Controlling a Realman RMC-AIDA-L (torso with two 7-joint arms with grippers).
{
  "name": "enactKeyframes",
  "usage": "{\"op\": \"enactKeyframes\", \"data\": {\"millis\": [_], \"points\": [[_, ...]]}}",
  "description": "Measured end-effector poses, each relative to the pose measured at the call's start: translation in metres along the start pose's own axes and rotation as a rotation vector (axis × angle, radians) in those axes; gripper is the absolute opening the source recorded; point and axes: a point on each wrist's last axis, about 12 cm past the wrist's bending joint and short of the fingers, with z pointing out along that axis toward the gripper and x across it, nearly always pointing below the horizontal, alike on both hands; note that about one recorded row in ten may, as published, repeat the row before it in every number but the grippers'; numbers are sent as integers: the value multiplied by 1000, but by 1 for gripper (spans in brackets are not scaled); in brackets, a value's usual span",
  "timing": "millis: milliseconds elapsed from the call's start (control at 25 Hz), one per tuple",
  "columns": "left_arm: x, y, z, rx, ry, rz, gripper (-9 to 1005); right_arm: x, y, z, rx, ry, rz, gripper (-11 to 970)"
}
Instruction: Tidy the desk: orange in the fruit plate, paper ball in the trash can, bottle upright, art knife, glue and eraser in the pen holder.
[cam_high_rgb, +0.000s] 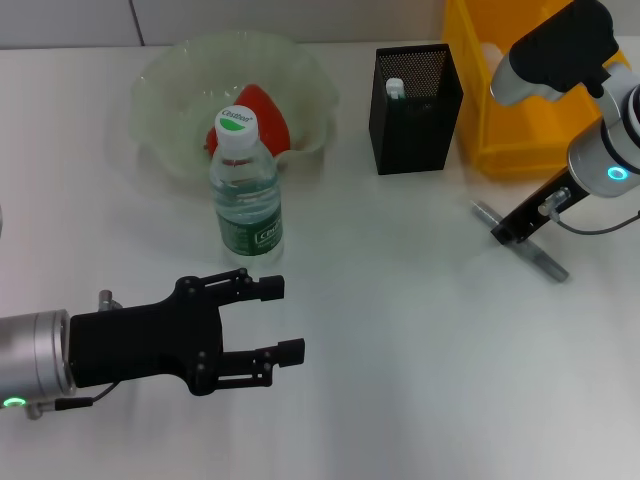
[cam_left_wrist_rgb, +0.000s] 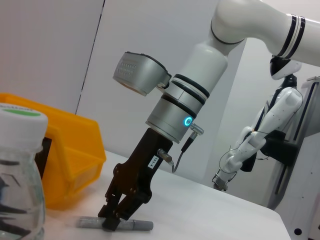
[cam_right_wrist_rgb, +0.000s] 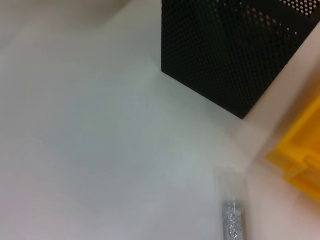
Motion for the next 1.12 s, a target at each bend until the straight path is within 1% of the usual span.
{"op": "enactKeyframes", "data": {"millis": [400, 480, 560, 600, 720, 800, 880, 1000, 1080, 1120], "points": [[2, -2, 0, 2, -4, -5, 799, 3, 0, -5, 1, -19, 4, 136], [2, -2, 0, 3, -6, -7, 799, 3, -1, -12, 2, -45, 3, 136], [2, -3, 0, 4, -7, -9, 799, 4, 2, -23, -28, -98, 1, 135], [2, -3, -1, 4, -7, -10, 799, 5, 4, -31, -61, -139, -1, 135], [2, -4, -1, 5, -8, -12, 799, 10, 5, -58, -174, -304, -2, 135], [3, -4, -1, 5, -9, -13, 799, 19, -2, -77, -245, -451, 12, 135], [3, -4, -1, 5, -9, -12, 799, 29, -8, -87, -303, -612, 23, 134], [3, -5, -2, 4, -11, -10, 799, 45, -18, -85, -388, -927, 72, 134], [3, -4, -1, 7, -12, -7, 799, 54, -21, -69, -415, -1121, 107, 134], [2, -4, 0, 8, -13, -5, 799, 59, -21, -58, -407, -1211, 122, 133]]}}
